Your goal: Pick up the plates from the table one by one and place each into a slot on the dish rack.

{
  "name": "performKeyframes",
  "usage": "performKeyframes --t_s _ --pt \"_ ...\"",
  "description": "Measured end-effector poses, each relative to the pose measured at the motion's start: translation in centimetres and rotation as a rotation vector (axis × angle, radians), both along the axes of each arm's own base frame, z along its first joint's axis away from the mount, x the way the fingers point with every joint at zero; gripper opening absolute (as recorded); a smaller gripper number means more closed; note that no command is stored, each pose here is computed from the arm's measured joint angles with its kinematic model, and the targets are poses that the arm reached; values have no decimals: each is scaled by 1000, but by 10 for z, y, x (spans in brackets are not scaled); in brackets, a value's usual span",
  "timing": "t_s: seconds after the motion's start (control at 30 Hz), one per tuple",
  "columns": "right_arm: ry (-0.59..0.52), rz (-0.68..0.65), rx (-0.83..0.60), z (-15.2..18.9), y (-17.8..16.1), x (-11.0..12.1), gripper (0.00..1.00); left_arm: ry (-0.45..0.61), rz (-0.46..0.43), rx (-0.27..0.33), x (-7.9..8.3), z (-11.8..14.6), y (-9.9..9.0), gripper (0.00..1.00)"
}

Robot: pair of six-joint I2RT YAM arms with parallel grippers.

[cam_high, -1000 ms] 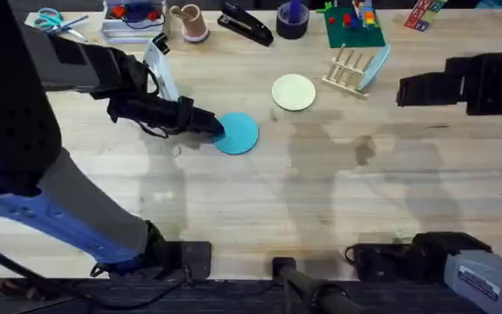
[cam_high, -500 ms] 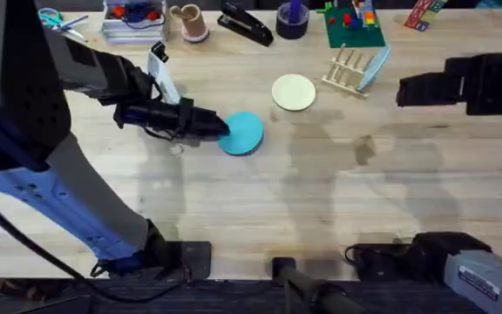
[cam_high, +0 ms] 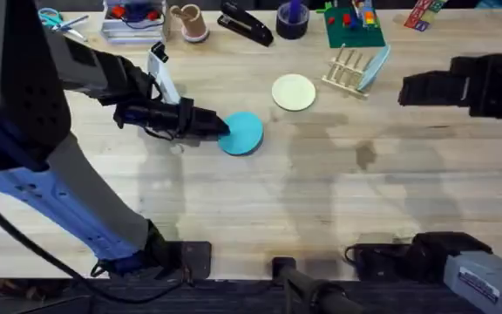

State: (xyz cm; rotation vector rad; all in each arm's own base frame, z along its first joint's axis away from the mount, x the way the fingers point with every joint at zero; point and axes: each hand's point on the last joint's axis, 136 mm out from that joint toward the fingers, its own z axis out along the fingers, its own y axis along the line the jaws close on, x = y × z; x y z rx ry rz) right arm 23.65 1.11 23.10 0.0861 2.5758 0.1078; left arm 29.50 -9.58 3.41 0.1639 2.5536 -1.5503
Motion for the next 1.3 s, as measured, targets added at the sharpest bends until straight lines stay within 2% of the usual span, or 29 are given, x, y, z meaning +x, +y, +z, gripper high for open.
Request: performKeyframes --t_s 0.2,0.37,0.6,0.87,1.0,1.3 --pt "-107 -13 10 22 0 -8 994 1 0 1 0 0 0 41" --pt "-143 -20 27 29 2 -13 993 7 4 14 1 -1 1 41" --pt "-120 -9 180 30 24 -16 995 6 -2 81 1 -3 3 41" --pt "-69 -19 392 33 52 -21 995 17 5 83 2 -3 3 41" --pt "-17 -29 487 12 64 -21 995 17 5 82 2 -3 3 41" --pt "25 26 656 -50 102 -9 995 19 7 83 2 -3 3 40"
